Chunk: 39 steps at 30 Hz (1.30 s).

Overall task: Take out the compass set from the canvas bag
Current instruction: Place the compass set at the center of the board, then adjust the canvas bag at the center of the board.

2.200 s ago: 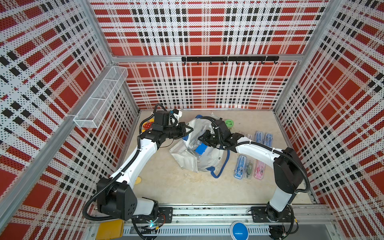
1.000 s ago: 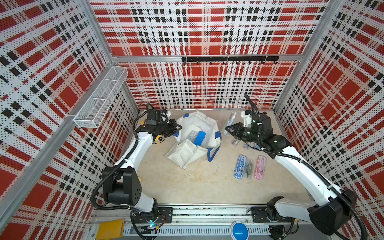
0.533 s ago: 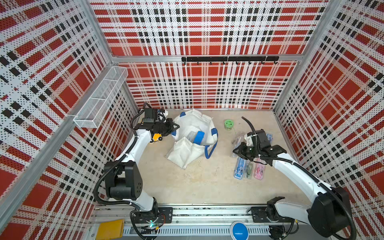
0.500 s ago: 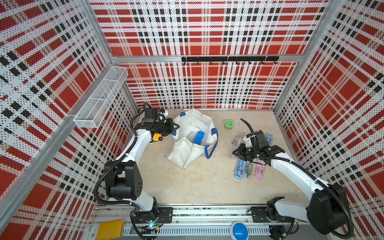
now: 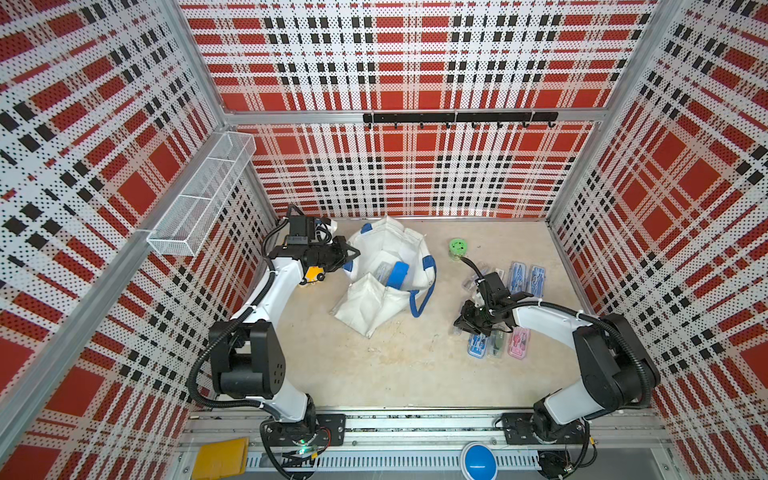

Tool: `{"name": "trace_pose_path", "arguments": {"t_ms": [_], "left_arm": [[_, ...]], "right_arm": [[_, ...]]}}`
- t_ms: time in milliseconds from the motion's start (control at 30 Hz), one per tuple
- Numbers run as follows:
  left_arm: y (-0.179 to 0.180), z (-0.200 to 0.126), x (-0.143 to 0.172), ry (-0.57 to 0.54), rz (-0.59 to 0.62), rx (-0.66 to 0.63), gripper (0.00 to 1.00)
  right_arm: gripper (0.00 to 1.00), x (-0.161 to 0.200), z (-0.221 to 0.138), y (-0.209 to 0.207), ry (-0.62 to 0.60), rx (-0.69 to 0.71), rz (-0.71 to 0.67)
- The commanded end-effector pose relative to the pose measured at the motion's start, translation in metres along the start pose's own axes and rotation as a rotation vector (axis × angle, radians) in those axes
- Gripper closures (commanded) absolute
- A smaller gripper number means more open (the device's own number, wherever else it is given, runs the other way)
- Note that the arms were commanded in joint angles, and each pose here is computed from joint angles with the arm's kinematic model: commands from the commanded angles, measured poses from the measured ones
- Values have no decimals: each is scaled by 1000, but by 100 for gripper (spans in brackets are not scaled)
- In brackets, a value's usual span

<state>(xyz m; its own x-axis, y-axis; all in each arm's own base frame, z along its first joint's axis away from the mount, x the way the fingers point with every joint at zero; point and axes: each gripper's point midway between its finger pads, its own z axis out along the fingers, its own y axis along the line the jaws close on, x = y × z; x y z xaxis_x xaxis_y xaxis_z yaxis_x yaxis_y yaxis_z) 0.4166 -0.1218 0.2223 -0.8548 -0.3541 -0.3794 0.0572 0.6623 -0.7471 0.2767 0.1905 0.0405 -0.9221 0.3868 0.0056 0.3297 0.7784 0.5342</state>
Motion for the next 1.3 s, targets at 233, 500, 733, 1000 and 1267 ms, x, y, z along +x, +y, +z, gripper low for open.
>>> {"name": "trace_pose_path", "arguments": {"t_ms": [233,500,733,1000,1267], "left_arm": [[-23,0,-3,-2,47,45,100],[-34,3,0,3,60,57,100],[-44,2,6,6,80,65,100],[-52,4,14,15,97,68,100],[-50,-2,17,25,114,25,100]], "right_arm": [[81,15,-4,-7,-13,-27,40],[52,17,-29,-7,-52,-1,35],[45,9,-98,11,-196,33,-39],[28,-14,-134,115,-266,-114,-263],[24,-81,-113,178,-288,49,-460]]}}
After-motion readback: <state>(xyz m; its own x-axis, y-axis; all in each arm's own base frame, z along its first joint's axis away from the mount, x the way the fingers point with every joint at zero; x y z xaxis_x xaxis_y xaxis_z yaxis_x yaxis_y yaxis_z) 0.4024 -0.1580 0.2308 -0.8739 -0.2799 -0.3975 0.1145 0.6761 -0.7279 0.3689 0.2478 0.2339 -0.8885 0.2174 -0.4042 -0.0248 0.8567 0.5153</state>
